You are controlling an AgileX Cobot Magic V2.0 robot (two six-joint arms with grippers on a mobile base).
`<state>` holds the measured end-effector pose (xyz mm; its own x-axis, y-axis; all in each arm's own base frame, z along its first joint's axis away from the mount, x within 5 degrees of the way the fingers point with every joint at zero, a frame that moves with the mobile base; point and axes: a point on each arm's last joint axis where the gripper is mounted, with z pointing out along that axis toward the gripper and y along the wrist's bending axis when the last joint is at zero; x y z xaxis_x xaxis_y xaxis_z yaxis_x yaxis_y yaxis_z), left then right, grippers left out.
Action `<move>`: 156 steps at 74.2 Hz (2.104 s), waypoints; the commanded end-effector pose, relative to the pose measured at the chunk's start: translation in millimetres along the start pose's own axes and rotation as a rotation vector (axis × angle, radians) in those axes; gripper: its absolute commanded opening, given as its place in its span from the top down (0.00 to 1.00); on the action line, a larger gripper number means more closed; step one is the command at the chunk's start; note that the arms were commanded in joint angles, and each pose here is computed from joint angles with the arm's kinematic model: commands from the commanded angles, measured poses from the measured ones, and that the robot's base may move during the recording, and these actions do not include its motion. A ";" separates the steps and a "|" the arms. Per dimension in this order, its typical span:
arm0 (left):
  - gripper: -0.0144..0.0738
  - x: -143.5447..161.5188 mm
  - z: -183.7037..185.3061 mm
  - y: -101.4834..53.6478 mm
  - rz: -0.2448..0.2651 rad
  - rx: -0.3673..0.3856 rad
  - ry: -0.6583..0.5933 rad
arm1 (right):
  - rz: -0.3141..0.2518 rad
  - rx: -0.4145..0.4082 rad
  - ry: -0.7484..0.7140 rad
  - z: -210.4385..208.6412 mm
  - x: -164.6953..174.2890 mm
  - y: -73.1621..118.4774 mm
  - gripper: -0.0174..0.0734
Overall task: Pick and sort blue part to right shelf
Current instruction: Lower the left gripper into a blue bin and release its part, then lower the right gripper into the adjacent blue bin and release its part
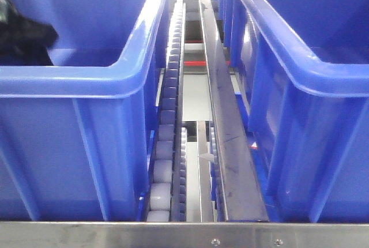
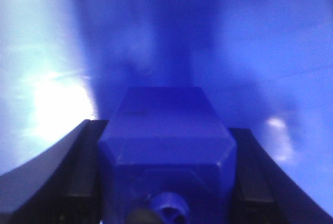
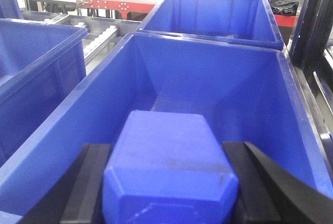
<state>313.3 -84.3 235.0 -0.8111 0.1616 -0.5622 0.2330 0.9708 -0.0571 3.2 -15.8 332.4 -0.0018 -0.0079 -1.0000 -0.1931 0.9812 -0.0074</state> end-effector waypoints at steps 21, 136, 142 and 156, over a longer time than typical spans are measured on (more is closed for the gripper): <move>0.41 -16.7 -5.9 -0.3 -0.003 0.001 -0.104 | -0.024 -0.003 -0.087 0.8 -15.6 0.7 0.53; 0.70 139.4 -255.7 -2.9 0.035 0.033 -0.850 | 0.043 0.119 0.764 222.8 -38.4 22.4 0.53; 0.70 148.2 -258.0 -2.6 0.038 0.032 -0.871 | 0.071 0.137 0.822 241.4 -28.1 10.9 0.53; 0.70 161.2 -253.4 -2.0 0.039 0.032 -0.846 | 0.077 0.120 0.875 280.8 -1.2 -21.8 0.53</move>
<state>46.8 -15.7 343.1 -0.2005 0.0197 -0.9795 0.2802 0.9592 -0.0381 265.6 26.0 321.7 -0.8353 -0.0206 -0.5494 -0.0336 0.9993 0.0136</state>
